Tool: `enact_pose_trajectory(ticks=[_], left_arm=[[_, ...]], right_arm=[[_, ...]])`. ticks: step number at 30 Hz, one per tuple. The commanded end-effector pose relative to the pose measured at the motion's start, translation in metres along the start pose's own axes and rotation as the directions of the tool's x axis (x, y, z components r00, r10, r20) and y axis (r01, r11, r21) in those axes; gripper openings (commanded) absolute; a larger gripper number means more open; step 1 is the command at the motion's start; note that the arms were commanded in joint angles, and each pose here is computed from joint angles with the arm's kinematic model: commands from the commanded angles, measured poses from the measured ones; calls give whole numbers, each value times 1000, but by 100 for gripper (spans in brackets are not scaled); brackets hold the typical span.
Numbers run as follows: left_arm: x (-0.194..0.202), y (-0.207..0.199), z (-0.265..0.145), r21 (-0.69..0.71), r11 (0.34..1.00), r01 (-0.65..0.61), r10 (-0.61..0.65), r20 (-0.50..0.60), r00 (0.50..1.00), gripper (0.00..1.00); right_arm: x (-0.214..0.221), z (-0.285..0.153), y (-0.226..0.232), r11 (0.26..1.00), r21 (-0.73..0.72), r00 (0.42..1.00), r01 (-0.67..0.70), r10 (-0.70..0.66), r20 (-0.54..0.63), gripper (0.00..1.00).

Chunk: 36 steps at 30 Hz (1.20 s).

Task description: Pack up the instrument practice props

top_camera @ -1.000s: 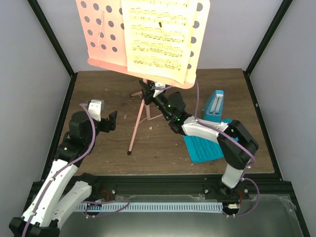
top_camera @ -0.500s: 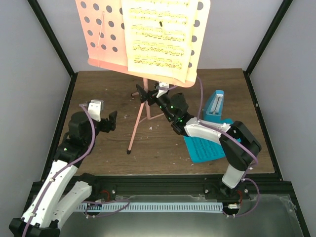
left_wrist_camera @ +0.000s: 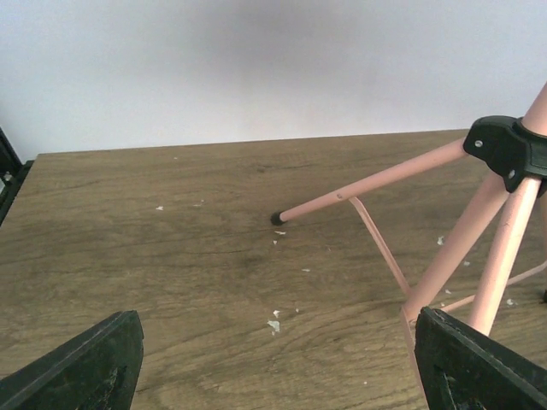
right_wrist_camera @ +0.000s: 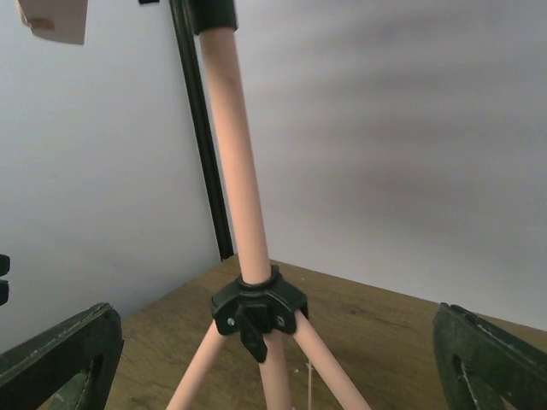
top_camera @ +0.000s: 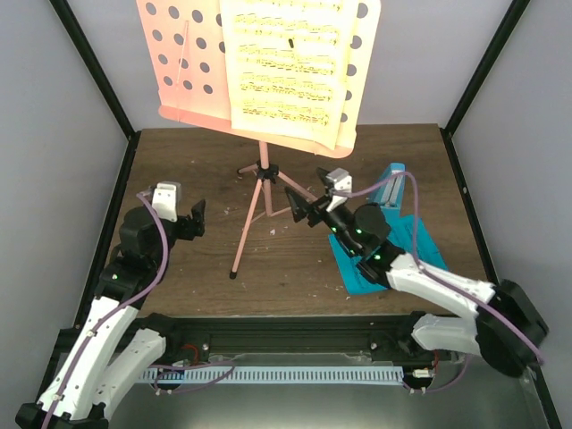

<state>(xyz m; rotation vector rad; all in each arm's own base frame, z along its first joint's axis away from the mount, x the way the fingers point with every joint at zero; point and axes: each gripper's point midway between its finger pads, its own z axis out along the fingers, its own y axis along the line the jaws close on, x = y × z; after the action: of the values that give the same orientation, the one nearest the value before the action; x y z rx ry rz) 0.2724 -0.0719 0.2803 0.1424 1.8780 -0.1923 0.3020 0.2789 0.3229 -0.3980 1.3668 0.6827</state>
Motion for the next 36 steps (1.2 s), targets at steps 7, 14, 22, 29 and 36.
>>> enact_pose_trajectory(ticks=[7,14,22,29,36], left_arm=[[-9,5,-6,-27,999,16,-16,20,1000,88],[-32,-21,-19,121,979,167,-169,6,986,88],[-83,-42,-53,249,940,234,-249,29,968,88],[-116,-63,-77,370,898,238,-266,26,964,87],[-154,-101,-80,572,775,268,-316,-17,949,82]], right_arm=[[14,-94,-88,934,327,967,-145,203,-151,100],[-23,-115,-131,892,387,925,-233,327,-196,100],[-120,-114,-103,904,257,916,-342,382,-121,100],[-177,-125,-60,922,98,920,-376,384,-83,100],[-223,-132,-15,917,-110,923,-383,376,-79,92]])
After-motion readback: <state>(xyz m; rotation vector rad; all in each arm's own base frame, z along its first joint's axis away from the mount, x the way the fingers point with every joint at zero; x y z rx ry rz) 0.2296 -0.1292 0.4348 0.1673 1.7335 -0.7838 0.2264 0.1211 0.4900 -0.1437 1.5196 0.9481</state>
